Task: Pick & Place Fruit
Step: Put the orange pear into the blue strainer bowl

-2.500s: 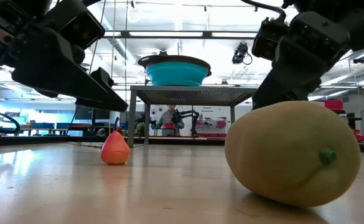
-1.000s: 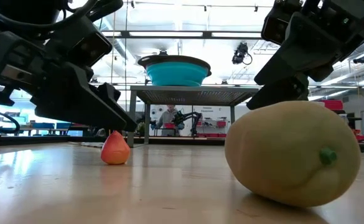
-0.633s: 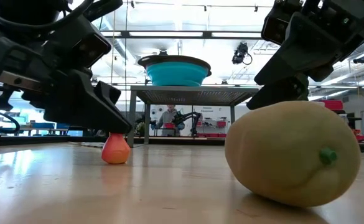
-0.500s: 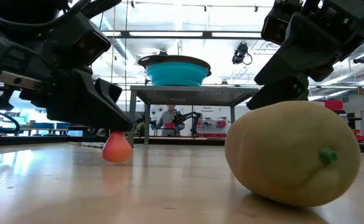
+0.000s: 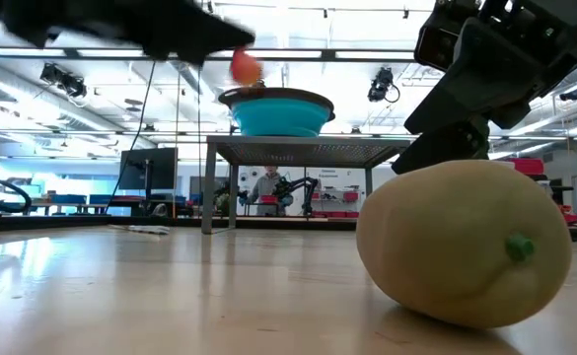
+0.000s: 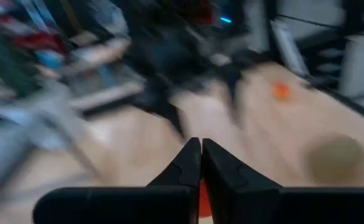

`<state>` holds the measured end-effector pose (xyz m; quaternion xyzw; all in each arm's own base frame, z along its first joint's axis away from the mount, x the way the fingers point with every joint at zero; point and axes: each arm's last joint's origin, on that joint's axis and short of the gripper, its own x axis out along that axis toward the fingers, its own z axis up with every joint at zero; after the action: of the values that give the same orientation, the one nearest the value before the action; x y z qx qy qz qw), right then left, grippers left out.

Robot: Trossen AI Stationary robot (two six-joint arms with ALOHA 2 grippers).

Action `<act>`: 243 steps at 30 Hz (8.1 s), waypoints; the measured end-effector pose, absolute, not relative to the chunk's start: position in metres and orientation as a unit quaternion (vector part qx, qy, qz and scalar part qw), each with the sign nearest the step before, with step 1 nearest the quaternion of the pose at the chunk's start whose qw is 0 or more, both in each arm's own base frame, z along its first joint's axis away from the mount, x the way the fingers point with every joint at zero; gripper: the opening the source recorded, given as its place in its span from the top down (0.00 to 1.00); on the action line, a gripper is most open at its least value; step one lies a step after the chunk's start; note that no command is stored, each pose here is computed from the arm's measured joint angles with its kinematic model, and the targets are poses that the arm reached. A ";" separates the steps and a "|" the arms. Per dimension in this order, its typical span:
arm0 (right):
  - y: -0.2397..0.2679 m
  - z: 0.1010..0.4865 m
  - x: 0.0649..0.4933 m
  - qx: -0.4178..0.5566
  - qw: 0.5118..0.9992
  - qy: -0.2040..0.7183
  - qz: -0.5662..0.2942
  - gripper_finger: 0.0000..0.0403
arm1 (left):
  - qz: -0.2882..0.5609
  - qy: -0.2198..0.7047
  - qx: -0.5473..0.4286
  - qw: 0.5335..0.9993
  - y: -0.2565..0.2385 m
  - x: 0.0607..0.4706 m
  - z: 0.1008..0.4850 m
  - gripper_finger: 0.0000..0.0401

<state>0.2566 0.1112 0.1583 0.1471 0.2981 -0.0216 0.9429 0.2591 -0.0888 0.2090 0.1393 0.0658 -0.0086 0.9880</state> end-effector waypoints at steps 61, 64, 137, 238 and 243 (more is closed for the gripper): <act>0.138 0.164 0.250 0.223 0.911 0.323 0.123 0.10 | -0.045 0.116 -0.026 0.992 -0.002 0.239 0.248 0.55; 0.153 0.170 0.245 0.234 0.905 0.325 0.145 0.10 | -0.067 0.085 -0.035 0.994 -0.020 0.233 0.235 0.56; 0.246 0.145 0.158 0.045 0.849 0.499 0.169 0.74 | 0.087 0.106 -0.087 0.987 -0.045 0.235 0.154 0.57; -0.124 0.288 0.366 -0.108 0.958 0.028 -0.263 0.67 | 0.038 0.123 -0.052 0.990 -0.054 0.233 0.152 0.57; -0.093 0.309 0.361 -0.105 0.971 0.006 -0.216 0.61 | 0.033 0.127 -0.050 0.990 -0.058 0.232 0.152 0.57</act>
<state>0.3610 -0.0925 0.3094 -0.1051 0.0064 -0.2158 0.9707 0.2319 -0.0576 0.1518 -0.0504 0.1270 0.0326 0.9901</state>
